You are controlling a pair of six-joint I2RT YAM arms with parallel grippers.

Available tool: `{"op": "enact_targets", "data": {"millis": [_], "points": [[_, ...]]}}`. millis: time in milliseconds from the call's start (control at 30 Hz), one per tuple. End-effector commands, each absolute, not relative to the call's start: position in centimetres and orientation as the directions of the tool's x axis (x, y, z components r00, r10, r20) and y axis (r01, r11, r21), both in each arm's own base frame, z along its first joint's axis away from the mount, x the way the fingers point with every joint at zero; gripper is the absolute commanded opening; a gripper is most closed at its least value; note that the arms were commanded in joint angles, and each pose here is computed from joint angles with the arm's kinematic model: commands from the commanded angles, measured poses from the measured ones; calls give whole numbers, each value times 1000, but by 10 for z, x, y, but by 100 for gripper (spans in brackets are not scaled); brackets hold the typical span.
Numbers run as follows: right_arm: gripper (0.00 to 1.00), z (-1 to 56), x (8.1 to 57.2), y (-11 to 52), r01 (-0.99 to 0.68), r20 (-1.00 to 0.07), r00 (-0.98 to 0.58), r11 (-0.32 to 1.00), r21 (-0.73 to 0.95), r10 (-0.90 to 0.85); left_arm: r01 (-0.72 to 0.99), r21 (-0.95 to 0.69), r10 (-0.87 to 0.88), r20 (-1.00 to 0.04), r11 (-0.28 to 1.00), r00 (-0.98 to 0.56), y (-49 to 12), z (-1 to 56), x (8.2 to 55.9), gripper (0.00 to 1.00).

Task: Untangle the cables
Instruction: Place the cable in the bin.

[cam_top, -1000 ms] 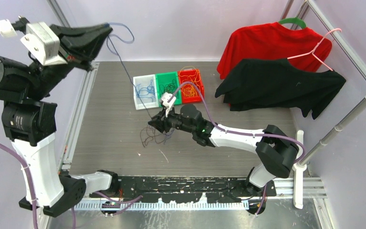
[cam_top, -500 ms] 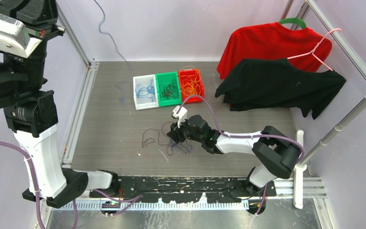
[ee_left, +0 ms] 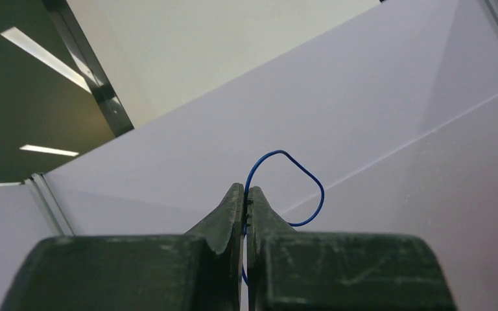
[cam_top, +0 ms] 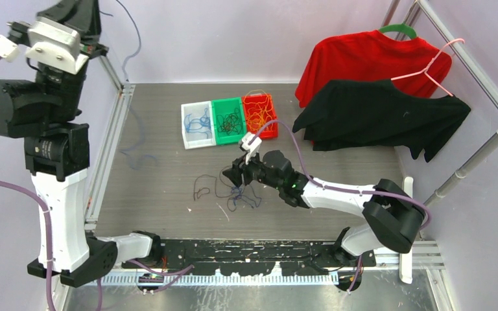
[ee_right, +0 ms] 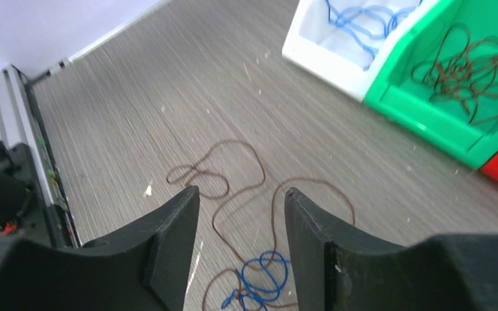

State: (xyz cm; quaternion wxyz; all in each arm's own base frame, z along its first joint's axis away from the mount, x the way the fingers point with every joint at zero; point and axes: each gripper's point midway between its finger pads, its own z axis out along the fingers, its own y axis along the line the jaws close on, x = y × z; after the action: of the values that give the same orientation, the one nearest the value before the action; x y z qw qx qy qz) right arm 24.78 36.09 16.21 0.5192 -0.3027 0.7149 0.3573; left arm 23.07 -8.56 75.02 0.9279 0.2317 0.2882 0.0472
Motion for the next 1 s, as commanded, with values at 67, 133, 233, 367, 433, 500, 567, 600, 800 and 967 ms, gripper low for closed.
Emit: {"op": "enact_targets", "data": {"millis": [67, 133, 233, 367, 433, 500, 567, 600, 800, 967], "points": [[58, 255, 269, 367, -797, -983, -149, 575, 184, 109, 93, 488, 240, -576, 868, 781, -94, 708, 255, 0], [58, 259, 284, 368, -777, -980, -147, 598, 198, 134, 112, 495, 246, -600, 862, 761, -98, 694, 268, 0], [57, 269, 310, 366, -743, -972, -145, 629, 230, 185, 151, 505, 250, -637, 850, 729, -106, 671, 291, 0], [56, 272, 341, 371, -718, -968, -128, 652, 242, 218, 197, 465, 225, -703, 863, 675, -112, 650, 324, 0], [54, 271, 356, 373, -709, -959, -143, 651, 271, 244, 216, 447, 213, -729, 868, 651, -116, 641, 344, 0], [54, 269, 367, 375, -702, -956, -146, 655, 281, 254, 222, 436, 209, -742, 872, 637, -119, 636, 360, 0], [54, 263, 373, 378, -699, -961, -149, 663, 270, 235, 219, 426, 211, -754, 878, 622, -120, 630, 374, 0], [54, 261, 375, 379, -697, -962, -149, 666, 266, 229, 216, 423, 214, -759, 880, 615, -120, 627, 381, 0], [54, 244, 378, 381, -696, -966, -165, 671, 256, 198, 178, 449, 266, -756, 875, 598, -122, 613, 416, 0], [54, 234, 374, 378, -699, -970, -172, 672, 244, 173, 143, 464, 301, -749, 874, 590, -114, 608, 438, 0]]}}
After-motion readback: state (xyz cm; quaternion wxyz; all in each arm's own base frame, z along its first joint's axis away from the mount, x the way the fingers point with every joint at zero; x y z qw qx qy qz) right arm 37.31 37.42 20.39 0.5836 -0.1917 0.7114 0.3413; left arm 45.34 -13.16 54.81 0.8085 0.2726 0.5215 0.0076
